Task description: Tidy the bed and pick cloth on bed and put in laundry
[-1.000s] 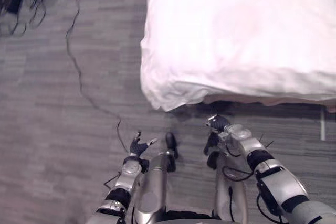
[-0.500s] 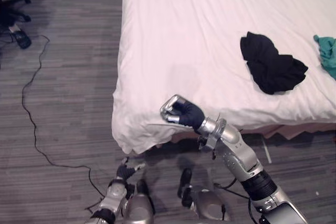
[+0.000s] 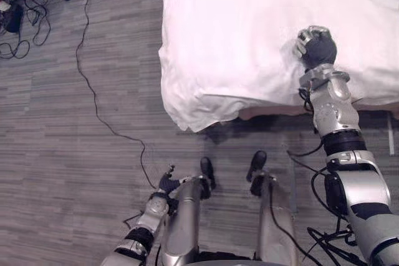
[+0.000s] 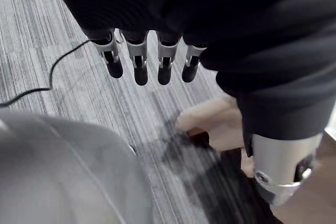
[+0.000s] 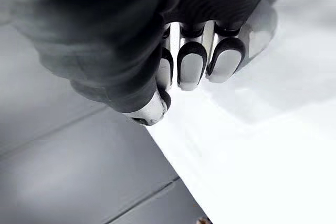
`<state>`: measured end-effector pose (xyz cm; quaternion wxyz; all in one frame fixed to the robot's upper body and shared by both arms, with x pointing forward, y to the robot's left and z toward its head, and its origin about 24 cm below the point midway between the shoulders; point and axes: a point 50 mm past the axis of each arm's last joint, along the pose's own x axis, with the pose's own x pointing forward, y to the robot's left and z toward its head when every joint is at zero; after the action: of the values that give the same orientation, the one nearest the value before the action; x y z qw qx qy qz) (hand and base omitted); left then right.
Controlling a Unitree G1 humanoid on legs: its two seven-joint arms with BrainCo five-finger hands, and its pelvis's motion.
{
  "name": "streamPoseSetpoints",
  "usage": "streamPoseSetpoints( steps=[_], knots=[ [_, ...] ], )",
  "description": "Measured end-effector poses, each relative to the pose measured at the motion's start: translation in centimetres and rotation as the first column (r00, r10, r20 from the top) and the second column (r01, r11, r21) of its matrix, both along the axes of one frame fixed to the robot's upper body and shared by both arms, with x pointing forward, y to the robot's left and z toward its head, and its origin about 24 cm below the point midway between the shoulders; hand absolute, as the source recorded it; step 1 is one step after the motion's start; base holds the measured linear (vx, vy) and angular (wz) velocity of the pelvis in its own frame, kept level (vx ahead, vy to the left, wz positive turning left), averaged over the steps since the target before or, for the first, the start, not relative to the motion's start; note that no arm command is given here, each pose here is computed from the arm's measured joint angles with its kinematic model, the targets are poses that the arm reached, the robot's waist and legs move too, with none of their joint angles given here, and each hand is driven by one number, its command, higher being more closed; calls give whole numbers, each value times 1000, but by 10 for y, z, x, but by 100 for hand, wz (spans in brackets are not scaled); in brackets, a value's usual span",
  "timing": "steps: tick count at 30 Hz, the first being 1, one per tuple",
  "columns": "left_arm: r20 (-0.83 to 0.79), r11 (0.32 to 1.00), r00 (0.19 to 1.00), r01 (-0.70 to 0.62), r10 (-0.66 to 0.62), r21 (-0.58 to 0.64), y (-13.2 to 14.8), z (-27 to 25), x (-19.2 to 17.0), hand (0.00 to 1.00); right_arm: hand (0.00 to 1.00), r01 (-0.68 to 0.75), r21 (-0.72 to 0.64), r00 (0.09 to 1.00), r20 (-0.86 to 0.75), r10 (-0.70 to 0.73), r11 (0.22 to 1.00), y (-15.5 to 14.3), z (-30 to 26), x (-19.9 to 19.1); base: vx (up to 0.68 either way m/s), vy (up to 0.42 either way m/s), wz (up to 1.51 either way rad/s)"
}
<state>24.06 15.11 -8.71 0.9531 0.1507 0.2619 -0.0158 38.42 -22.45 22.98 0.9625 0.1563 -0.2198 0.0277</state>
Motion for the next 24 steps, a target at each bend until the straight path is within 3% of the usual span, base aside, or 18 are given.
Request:
streamPoseSetpoints(
  steps=[6, 9, 11, 12, 15, 18, 20, 24],
  knots=[
    [80, 999, 996, -38, 40, -36, 4, 13, 9, 0, 100, 56, 186, 996, -77, -42, 981, -31, -57, -26, 28, -79, -15],
    [106, 998, 993, -38, 42, -40, 6, 16, 10, 0, 100, 245, 314, 945, -288, -154, 917, -67, -138, -65, 42, -40, -26],
    [100, 997, 994, -49, 54, -52, 12, 13, 2, 0, 100, 422, 381, 839, -509, -194, 823, -75, -217, -117, 114, -46, -31],
    [84, 998, 995, -51, 54, -42, 15, 9, -5, 0, 0, 489, 394, 785, -588, -197, 778, -73, -247, -146, 128, -34, -25],
    [38, 1000, 999, -22, 22, -7, 20, 0, -19, 0, 0, 638, 343, 623, -756, -200, 689, -64, -305, -224, 160, -8, -50],
    [2, 999, 1000, 19, -19, 30, 21, -6, -26, 0, 0, 701, 249, 462, -872, -159, 669, -46, -342, -281, 169, -8, -65],
    [-17, 998, 999, 34, -33, 50, 22, -7, -27, 0, 0, 689, 240, 425, -898, -113, 684, -35, -353, -288, 182, 51, -144],
    [-191, 995, 982, 19, -1, 93, 32, -32, -55, 0, 0, 504, 243, 408, -913, 20, 829, 0, -365, -260, 174, 15, -235]
  ],
)
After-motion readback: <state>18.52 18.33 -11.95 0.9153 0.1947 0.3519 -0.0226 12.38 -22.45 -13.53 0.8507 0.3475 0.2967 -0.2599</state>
